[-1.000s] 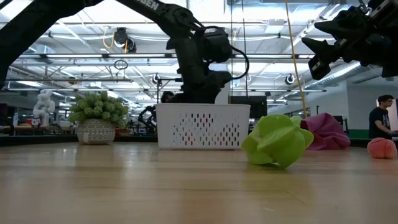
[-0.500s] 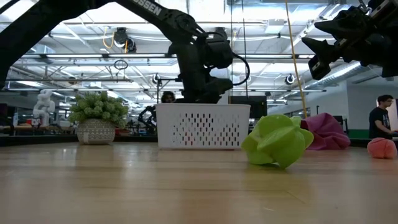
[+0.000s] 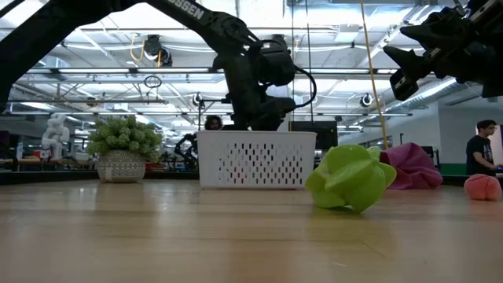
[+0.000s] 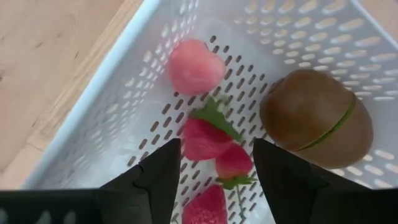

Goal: Pick and placing Produce into tupperware
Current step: Put the green starfruit into the white bin

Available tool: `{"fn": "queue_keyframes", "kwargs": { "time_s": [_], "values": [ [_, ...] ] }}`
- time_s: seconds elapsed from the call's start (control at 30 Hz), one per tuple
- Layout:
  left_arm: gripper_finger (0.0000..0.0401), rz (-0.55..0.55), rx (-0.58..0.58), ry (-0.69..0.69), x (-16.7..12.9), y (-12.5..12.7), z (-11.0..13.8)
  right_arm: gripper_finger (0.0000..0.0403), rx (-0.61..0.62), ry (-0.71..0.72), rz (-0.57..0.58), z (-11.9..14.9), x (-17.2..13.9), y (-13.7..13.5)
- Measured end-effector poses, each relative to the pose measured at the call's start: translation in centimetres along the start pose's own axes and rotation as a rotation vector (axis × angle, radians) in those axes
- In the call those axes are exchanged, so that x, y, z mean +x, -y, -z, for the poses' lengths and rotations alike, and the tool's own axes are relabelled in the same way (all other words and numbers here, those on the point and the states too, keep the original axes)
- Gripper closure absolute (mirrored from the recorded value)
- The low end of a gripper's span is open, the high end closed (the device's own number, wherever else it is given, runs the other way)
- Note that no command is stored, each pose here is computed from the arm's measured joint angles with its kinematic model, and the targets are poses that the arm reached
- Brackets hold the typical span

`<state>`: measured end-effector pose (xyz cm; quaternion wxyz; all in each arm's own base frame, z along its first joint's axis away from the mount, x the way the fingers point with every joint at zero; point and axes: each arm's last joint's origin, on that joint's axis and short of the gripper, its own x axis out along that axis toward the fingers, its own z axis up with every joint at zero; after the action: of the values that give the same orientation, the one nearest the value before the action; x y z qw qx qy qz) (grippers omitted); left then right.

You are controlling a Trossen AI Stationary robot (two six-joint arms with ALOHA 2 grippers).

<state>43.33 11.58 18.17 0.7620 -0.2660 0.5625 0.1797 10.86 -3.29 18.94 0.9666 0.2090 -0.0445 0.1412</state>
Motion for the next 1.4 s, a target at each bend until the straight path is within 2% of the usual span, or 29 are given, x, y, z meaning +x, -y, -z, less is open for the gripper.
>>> {"fn": "queue_keyframes", "kwargs": {
  "time_s": [0.17, 0.27, 0.43, 0.63, 0.77, 0.93, 1.0, 1.2, 1.27, 1.4],
  "values": [
    [0.0194, 0.001, -0.002, -0.001, 0.0, 0.0, 0.0, 0.0252, 0.0, 0.0, 0.0, 0.0, 0.0, 0.0],
    [0.0194, 0.025, -0.002, 0.002, -1.0, 0.1, 0.1, 0.0252, -0.003, 0.0, 0.0, 0.0, 0.0, 0.0],
    [0.0194, 0.043, -0.001, 0.04, -5.5, 0.5, 0.1, 0.0252, -0.003, 0.0, 0.0, 0.0, 0.0, 0.0],
    [0.0194, 0.133, 0.029, 0.195, -13.6, 3.0, 1.1, 0.0252, -0.003, -0.001, -0.002, 0.0, 0.0, 0.0],
    [0.0194, 0.19, 0.056, 0.288, -17.9, 6.1, 3.6, 0.0252, -0.015, -0.02, -0.046, 0.1, 0.2, -0.3],
    [0.0194, 0.181, 0.087, 0.331, -21.0, 10.1, 8.4, 0.0252, -0.09, -0.024, -0.215, 0.2, 0.8, -1.8],
    [0.0194, 0.161, 0.089, 0.324, -21.3, 11.8, 10.4, 0.0252, -0.12, -0.01, -0.278, 0.2, 1.1, -2.5],
    [0.0194, 0.095, 0.098, 0.325, -21.2, 15.6, 15.4, 0.0252, -0.166, 0.024, -0.284, 0.4, 2.4, -3.7],
    [0.0194, 0.072, 0.094, 0.325, -21.0, 16.3, 16.7, 0.0252, -0.184, 0.024, -0.298, -0.2, 3.1, -4.4],
    [0.0194, -0.044, 0.121, 0.368, -20.9, 17.1, 19.1, 0.0252, -0.247, 0.026, -0.374, -2.1, 5.3, -6.2]
  ]
}}
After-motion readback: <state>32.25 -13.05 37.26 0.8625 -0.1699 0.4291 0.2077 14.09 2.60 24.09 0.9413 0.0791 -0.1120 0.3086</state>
